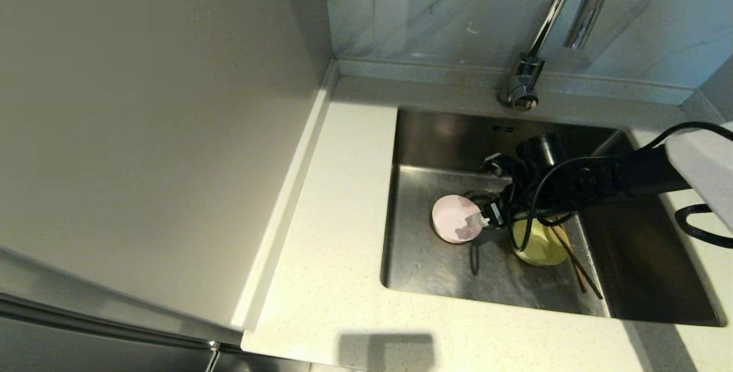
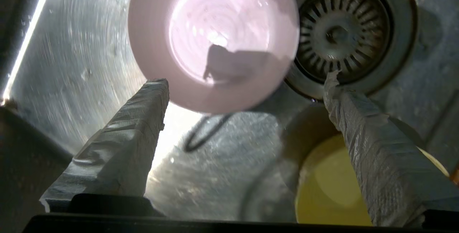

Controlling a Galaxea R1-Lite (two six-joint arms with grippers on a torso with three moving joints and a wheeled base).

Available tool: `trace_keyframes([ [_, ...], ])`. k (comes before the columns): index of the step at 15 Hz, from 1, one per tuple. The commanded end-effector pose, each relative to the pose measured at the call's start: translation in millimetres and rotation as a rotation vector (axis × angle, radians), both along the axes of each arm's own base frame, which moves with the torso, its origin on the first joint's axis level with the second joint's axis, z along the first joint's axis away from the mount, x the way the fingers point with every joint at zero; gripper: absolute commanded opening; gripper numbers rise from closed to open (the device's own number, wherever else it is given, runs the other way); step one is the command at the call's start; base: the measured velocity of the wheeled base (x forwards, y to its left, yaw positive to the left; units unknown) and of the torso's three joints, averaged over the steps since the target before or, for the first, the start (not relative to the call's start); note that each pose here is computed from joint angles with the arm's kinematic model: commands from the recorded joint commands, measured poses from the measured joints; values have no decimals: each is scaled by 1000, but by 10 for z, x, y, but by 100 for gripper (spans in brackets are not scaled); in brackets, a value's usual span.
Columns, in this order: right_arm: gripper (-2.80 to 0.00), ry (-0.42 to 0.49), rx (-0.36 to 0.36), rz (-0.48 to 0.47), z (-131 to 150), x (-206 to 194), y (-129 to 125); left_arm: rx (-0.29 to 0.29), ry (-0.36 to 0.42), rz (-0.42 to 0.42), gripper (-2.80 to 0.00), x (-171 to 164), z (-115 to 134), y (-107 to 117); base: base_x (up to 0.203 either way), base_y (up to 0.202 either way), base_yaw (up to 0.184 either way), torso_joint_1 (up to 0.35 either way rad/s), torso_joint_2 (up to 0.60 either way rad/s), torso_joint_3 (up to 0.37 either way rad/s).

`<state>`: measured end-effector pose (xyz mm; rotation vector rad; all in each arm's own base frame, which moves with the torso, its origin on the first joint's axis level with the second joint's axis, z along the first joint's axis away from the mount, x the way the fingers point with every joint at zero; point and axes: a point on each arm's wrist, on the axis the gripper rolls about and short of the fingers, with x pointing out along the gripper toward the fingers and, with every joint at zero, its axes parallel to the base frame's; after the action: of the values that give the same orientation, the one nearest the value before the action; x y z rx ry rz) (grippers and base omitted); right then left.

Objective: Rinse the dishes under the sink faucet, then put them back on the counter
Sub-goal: Put a bowl back to the table from the sink

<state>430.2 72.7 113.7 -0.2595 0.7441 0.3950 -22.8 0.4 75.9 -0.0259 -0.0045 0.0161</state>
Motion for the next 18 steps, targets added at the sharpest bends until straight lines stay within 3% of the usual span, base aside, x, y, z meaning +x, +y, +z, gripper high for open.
trace_keyframes([
  [1,0,11,-2,3,-121,95,69,0,-3,1,-280,-2,0,0,0,0,0,0,0,0],
  [4,0,-29,-34,-39,-187,270,93,0,-3,1,-280,-2,0,0,0,0,0,0,0,0],
  [7,0,-152,-62,-98,-259,434,104,0,-3,1,-280,-2,0,0,0,0,0,0,0,0],
  [18,0,-119,-79,-105,-451,468,100,0,-3,1,-280,-2,0,0,0,0,0,0,0,0],
])
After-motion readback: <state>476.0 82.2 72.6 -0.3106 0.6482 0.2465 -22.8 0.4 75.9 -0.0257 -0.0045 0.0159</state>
